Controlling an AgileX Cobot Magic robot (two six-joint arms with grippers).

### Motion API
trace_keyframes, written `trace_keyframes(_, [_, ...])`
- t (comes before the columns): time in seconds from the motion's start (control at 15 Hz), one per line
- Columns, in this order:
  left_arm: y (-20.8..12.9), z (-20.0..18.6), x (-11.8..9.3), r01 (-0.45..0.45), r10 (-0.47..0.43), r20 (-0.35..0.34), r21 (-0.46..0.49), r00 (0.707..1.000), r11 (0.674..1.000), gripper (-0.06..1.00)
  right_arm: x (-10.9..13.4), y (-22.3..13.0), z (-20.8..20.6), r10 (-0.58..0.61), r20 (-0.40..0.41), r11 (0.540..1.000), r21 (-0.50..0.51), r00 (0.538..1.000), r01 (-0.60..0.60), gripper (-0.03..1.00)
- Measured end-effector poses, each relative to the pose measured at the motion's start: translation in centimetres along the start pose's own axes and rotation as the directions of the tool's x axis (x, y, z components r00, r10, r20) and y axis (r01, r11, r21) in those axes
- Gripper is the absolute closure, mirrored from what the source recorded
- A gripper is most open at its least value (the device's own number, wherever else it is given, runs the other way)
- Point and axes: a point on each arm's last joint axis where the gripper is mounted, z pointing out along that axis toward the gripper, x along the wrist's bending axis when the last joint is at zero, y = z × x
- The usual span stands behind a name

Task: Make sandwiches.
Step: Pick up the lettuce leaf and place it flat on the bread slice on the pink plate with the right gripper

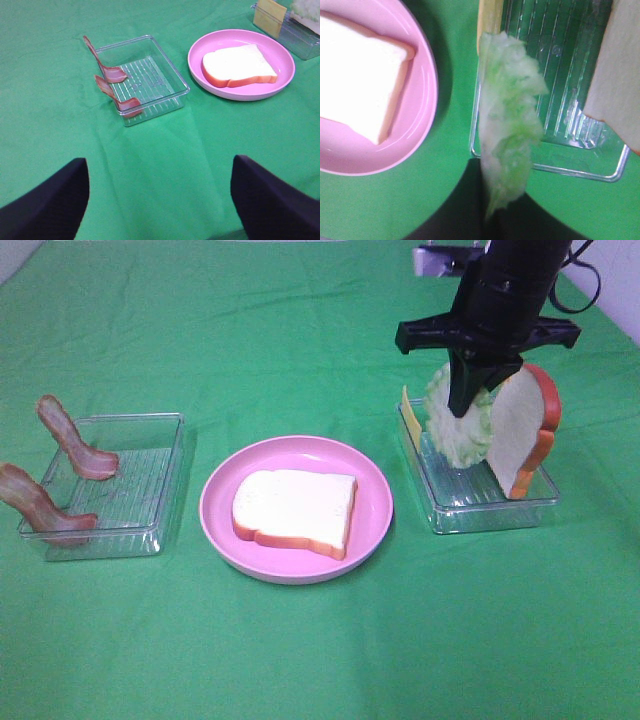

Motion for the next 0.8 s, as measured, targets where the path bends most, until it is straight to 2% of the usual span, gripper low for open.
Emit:
trace_keyframes(0.13, [0.0,0.0,0.0,0.0,0.0,0.0,0.0,1.0,1.0,0.2,0.1,-0.2,-0.8,-0.003,-0.002,1.0,-0.02,1.0,0.002,0.97])
trace_keyframes(0.2, [0.0,0.0,0.0,0.0,0.0,0.0,-0.001,1.0,1.0,0.2,0.6,-1.2,-3.6,-0.007,-0.041,0.996,-0.086,0.999,0.004,0.97])
trace_keyframes(0.27, [0.0,0.0,0.0,0.0,0.0,0.0,-0.001,1.0,1.0,0.2,1.2,-1.7,-4.8,-0.019,-0.095,0.993,-0.114,0.995,0.008,0.97])
trace_keyframes(0.33, [0.0,0.0,0.0,0.0,0.0,0.0,-0.001,1.0,1.0,0.2,2.4,-2.2,-6.0,-0.077,-0.214,0.989,-0.141,0.974,0.047,0.97])
trace_keyframes(0.4, [0.0,0.0,0.0,0.0,0.0,0.0,-0.001,1.0,1.0,0.2,2.6,-2.2,-6.1,-0.094,-0.24,0.987,-0.148,0.966,0.059,0.97])
trace_keyframes(0.47, [0.0,0.0,0.0,0.0,0.0,0.0,-0.001,1.0,1.0,0.2,4.3,-2.1,-6.2,-0.157,-0.37,0.977,-0.19,0.916,0.091,0.97])
trace_keyframes(0.53, [0.0,0.0,0.0,0.0,0.0,0.0,-0.001,1.0,1.0,0.2,5.6,-2.1,-5.8,-0.189,-0.418,0.97,-0.222,0.889,0.102,0.97])
trace_keyframes(0.67, [0.0,0.0,0.0,0.0,0.0,0.0,-0.001,1.0,1.0,0.2,7.7,-2.0,-4.4,-0.224,-0.441,0.964,-0.233,0.869,0.13,0.97])
trace_keyframes(0.8, [0.0,0.0,0.0,0.0,0.0,0.0,-0.001,1.0,1.0,0.2,11.3,-1.7,-0.9,-0.25,-0.483,0.965,-0.194,0.839,0.176,0.97])
